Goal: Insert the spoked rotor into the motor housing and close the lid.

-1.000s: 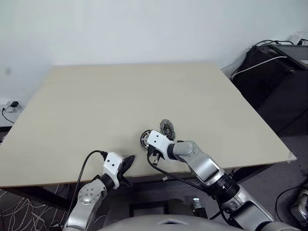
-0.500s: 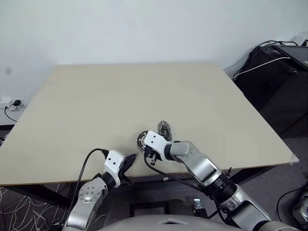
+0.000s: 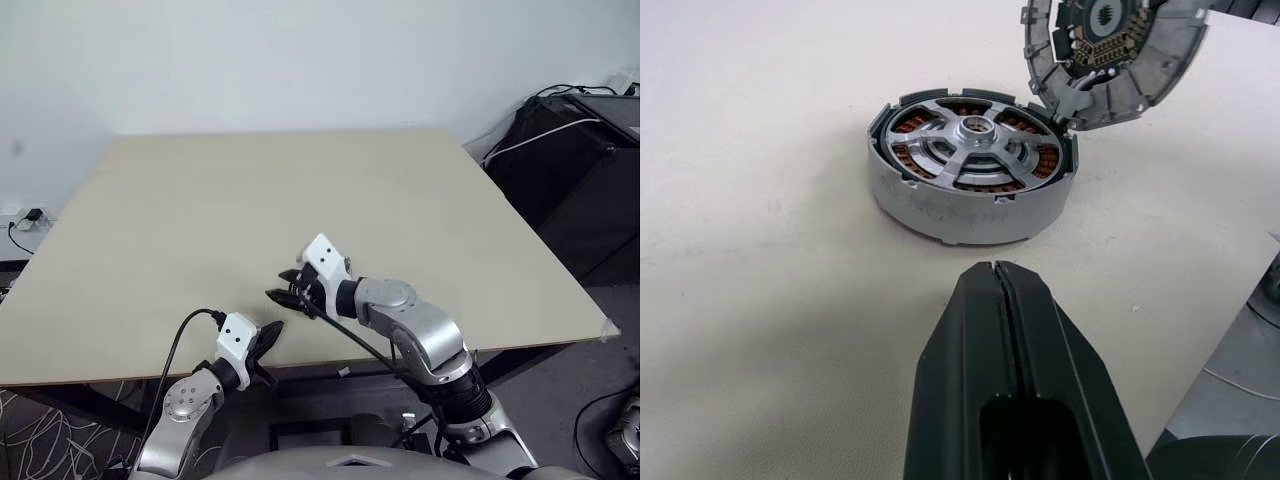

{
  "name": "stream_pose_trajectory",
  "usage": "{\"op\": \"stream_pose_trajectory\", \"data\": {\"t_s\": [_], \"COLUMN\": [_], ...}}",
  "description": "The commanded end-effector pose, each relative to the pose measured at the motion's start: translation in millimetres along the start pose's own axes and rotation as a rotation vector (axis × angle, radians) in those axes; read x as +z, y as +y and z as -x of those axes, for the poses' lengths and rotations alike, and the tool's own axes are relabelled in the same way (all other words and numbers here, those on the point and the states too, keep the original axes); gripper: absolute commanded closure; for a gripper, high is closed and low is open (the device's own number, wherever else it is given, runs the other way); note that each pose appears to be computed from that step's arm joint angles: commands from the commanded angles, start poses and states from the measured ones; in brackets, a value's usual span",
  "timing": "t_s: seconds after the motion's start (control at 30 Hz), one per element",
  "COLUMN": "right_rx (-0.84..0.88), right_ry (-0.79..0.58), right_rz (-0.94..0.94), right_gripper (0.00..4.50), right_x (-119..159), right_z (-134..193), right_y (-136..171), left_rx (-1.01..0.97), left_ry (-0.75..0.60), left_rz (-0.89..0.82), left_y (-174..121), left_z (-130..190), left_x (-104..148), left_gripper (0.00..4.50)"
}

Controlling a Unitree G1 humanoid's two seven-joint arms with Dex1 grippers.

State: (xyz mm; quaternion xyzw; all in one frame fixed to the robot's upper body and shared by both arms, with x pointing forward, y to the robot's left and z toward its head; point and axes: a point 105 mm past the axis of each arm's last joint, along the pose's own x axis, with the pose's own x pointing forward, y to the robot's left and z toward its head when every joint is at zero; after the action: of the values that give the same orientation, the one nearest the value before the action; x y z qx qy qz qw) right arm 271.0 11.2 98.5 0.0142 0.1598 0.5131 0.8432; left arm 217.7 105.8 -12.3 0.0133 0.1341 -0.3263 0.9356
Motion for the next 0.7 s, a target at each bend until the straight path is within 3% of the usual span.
{"op": "stream_pose_trajectory", "data": {"t_s": [0.03,0.13,0.3,0.4,0.5,0.7], "right_rx": [-0.021,-0.126,-0.474,-0.663,-0.774,-0.598], "right_ry": [-0.206,-0.29,-0.285,-0.22,-0.071,0.204], "right_rz": [0.005,0.035,0.297,0.398,0.487,0.398], "right_gripper": [2.25,2.85,4.42,4.49,4.49,4.49], "right_x": [46,63,70,58,29,-44], "right_z": [9,17,45,72,96,116], "right_y": [-2,-16,-63,-91,-110,-90], "left_rx": [-0.021,-0.019,-0.012,-0.01,-0.016,-0.028], "left_ry": [-0.042,-0.042,-0.044,-0.048,-0.056,-0.056], "left_rz": [-0.027,-0.026,-0.026,-0.027,-0.029,-0.034], "left_y": [-1,-1,-1,-1,-3,-2], "left_z": [-4,-4,-2,-2,-2,-1], "left_x": [14,15,15,15,16,17], "left_gripper": [4.5,4.5,4.5,4.5,4.5,4.5]}}
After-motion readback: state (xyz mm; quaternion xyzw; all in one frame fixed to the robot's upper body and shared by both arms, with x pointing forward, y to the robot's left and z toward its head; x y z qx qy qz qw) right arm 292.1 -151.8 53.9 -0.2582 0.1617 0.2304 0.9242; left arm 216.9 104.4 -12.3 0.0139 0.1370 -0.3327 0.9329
